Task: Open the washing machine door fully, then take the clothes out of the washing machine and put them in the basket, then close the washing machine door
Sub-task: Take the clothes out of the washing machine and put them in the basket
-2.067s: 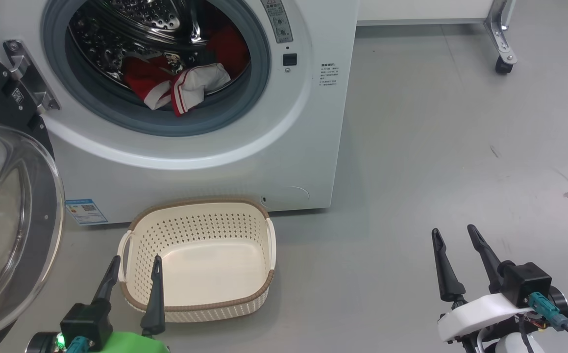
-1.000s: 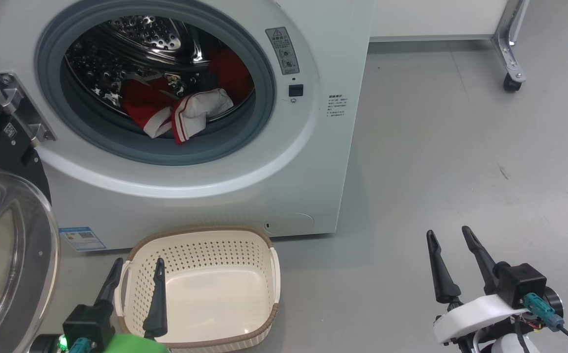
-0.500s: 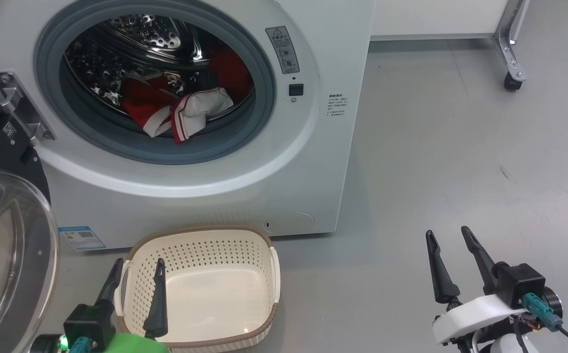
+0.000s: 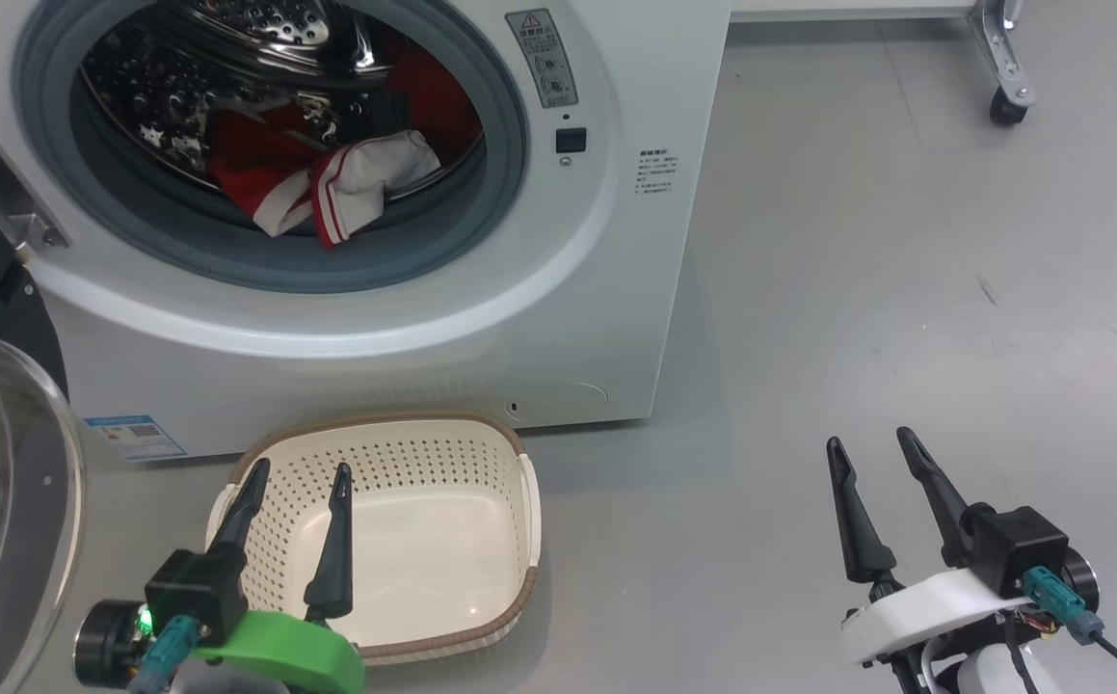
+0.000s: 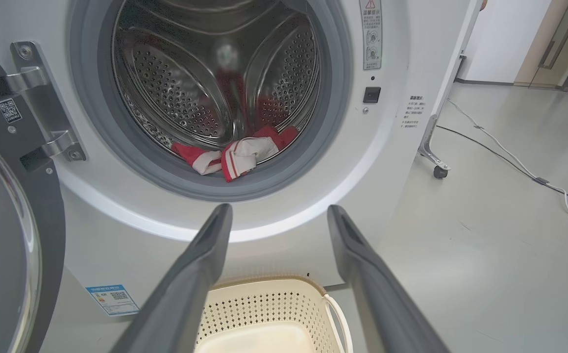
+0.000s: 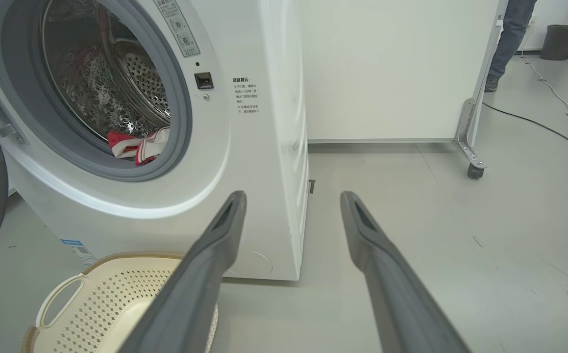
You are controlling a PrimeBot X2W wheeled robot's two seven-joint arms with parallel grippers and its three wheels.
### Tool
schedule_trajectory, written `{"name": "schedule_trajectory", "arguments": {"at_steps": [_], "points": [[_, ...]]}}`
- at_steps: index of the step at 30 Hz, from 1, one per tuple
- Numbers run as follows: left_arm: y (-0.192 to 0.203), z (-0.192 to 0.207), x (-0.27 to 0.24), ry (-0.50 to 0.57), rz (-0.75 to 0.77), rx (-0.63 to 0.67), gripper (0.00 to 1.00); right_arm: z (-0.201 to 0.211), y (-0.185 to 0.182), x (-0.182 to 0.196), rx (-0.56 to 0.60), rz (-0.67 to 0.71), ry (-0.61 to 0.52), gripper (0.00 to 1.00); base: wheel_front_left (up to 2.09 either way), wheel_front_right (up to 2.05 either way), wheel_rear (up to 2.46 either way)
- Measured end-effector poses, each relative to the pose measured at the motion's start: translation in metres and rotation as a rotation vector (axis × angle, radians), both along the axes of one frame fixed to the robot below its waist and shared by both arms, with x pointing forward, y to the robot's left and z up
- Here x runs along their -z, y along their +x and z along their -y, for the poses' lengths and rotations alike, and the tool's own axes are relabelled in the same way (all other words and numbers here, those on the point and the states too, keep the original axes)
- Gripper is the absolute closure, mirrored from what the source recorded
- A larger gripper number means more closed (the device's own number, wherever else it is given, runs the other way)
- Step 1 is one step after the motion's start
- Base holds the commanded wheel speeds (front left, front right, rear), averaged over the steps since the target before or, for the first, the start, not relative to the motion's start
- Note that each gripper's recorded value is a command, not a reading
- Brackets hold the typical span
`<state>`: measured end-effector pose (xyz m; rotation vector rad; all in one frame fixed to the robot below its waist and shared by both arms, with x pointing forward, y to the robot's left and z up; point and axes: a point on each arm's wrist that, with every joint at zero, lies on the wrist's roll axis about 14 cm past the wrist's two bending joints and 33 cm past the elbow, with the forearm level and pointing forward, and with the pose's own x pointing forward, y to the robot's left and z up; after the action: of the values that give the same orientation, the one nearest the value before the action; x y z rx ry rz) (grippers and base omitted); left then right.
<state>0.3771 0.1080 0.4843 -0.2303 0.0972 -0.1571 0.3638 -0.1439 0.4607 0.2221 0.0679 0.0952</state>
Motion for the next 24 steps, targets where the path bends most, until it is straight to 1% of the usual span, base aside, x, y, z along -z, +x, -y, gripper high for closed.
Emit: {"name": "schedule_trajectory", "arguments": {"at_steps": [3, 14, 18, 24], "points": [[0.009, 0.006, 0.01, -0.006, -0.039, 0.02, 0.0, 0.001, 0.005, 0.001, 0.002, -0.002, 0.001, 0.0, 0.0, 0.0, 0.0], [0.042, 0.029, 0.062, -0.042, -0.254, 0.114, 0.0, 0.001, 0.027, 0.014, -0.003, -0.027, 0.002, 0.0, 0.0, 0.0, 0.0], [0.066, 0.031, 0.075, -0.038, -0.305, 0.13, 0.0, 0.004, 0.039, 0.018, 0.006, -0.033, 0.006, 0.0, 0.0, 0.0, 0.0], [0.111, 0.034, 0.083, -0.064, -0.334, 0.136, 0.0, 0.008, 0.054, 0.029, 0.015, -0.051, 0.014, 0.0, 0.0, 0.0, 0.0]]}}
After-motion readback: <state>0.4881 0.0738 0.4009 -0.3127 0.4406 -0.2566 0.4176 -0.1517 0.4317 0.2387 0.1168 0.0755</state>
